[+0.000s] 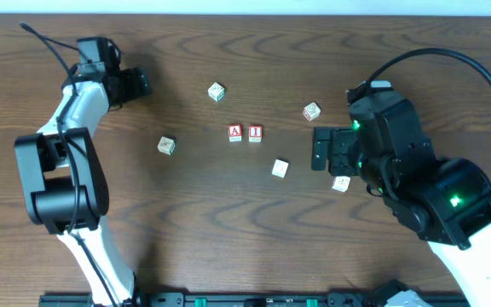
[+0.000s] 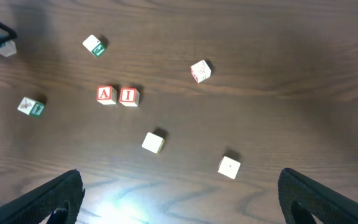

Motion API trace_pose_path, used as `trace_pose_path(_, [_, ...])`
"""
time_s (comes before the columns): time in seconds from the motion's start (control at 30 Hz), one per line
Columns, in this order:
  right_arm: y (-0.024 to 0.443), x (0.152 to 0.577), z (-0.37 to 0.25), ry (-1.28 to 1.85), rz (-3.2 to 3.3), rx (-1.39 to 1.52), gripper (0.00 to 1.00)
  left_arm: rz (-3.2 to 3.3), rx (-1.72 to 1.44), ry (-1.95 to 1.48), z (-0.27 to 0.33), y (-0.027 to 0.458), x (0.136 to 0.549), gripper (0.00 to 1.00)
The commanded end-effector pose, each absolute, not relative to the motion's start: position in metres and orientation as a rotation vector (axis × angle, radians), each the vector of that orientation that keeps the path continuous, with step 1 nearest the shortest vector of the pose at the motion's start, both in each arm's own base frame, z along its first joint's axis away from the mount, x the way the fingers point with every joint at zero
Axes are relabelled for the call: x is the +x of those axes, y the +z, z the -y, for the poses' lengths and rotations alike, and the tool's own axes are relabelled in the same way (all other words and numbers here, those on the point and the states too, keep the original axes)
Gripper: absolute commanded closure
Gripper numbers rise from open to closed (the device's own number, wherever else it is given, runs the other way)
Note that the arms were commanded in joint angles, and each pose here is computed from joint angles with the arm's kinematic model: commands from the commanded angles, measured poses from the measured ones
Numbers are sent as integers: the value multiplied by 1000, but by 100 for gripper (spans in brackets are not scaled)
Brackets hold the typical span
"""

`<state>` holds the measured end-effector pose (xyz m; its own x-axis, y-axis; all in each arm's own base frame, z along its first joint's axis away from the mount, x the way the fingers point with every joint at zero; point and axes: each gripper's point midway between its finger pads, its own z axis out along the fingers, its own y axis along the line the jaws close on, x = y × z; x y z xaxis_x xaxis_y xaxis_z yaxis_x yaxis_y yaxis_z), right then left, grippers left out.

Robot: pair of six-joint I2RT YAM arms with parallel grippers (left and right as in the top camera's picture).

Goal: Spell out Ai2
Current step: 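Move the left gripper to the blue '2' block and grasp it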

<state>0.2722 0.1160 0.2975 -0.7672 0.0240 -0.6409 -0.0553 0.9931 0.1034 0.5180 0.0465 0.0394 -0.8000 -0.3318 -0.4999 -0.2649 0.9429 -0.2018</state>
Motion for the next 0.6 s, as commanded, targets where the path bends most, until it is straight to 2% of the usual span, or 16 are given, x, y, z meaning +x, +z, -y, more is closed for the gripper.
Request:
trace_pose_path(0.0, [299,273,-112,139,-2434,6,1,-2512,-508,-98,-53,43,526,2])
trace_pose_path(0.4, [299,272,-111,136,-2438,5,1,-2521,-659,-88,-57,21,522,0])
trace_pose_path(0.43, [298,272,-111,135,-2440,5,1,-2521,-673,-90,-57,20,522,5])
trace_pose_path(0.57, [298,272,-111,134,-2441,5,1,-2520,-706,-88,-58,13,522,8])
